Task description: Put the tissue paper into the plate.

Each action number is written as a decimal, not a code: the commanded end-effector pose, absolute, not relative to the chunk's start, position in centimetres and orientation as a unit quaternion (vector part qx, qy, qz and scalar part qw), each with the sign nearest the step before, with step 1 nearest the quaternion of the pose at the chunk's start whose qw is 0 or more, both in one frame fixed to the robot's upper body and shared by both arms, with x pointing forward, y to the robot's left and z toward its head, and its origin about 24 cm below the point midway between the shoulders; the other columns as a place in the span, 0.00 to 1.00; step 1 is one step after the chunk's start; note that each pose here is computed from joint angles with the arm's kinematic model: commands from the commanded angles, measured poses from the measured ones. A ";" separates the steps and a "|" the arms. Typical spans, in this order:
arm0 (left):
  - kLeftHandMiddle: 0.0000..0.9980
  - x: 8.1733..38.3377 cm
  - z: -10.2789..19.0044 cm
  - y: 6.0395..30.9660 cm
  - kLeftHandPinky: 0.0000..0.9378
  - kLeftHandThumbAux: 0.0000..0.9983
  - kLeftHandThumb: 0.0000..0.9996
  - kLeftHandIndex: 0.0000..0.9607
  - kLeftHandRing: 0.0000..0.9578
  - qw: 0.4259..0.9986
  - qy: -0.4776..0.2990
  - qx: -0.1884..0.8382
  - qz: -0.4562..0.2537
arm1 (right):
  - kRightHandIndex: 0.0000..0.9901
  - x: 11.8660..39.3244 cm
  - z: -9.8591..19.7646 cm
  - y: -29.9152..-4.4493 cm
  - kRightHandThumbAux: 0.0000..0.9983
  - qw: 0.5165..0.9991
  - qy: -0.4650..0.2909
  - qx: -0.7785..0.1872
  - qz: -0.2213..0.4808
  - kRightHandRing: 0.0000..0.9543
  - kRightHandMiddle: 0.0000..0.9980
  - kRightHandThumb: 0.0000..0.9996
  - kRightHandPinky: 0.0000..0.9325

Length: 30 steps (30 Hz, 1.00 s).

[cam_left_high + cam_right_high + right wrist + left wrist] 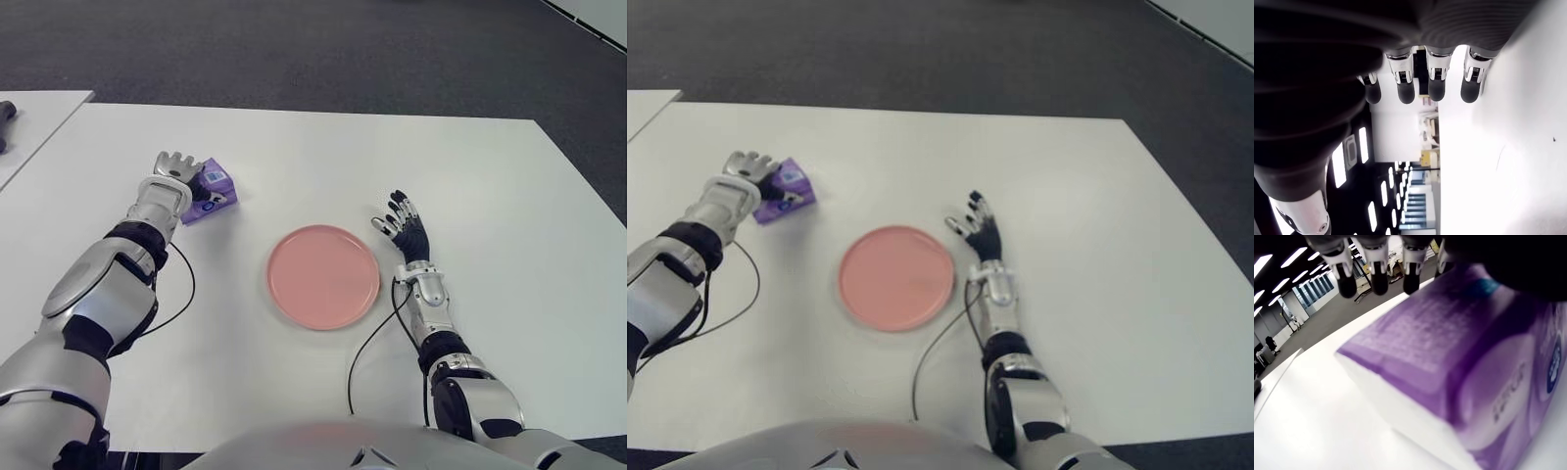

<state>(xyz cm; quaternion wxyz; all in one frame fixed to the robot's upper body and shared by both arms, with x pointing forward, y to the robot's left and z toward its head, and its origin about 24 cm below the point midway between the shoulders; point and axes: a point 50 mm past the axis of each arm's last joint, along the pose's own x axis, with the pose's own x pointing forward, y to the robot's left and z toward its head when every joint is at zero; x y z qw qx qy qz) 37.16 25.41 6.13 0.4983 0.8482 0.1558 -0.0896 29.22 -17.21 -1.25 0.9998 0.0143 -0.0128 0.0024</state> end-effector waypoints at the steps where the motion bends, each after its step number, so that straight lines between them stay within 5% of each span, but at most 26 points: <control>1: 0.00 36.4 4.2 25.0 0.00 0.09 0.10 0.00 0.00 0.485 0.177 0.848 -0.122 | 0.00 26.6 -4.7 -18.0 0.73 0.997 0.071 0.022 -0.013 0.00 0.00 0.02 0.00; 30: 0.00 35.4 1.9 23.9 0.00 0.10 0.09 0.00 0.00 0.501 0.178 0.834 -0.150 | 0.00 26.4 -4.5 -18.1 0.69 0.998 0.065 0.015 -0.018 0.00 0.00 0.04 0.00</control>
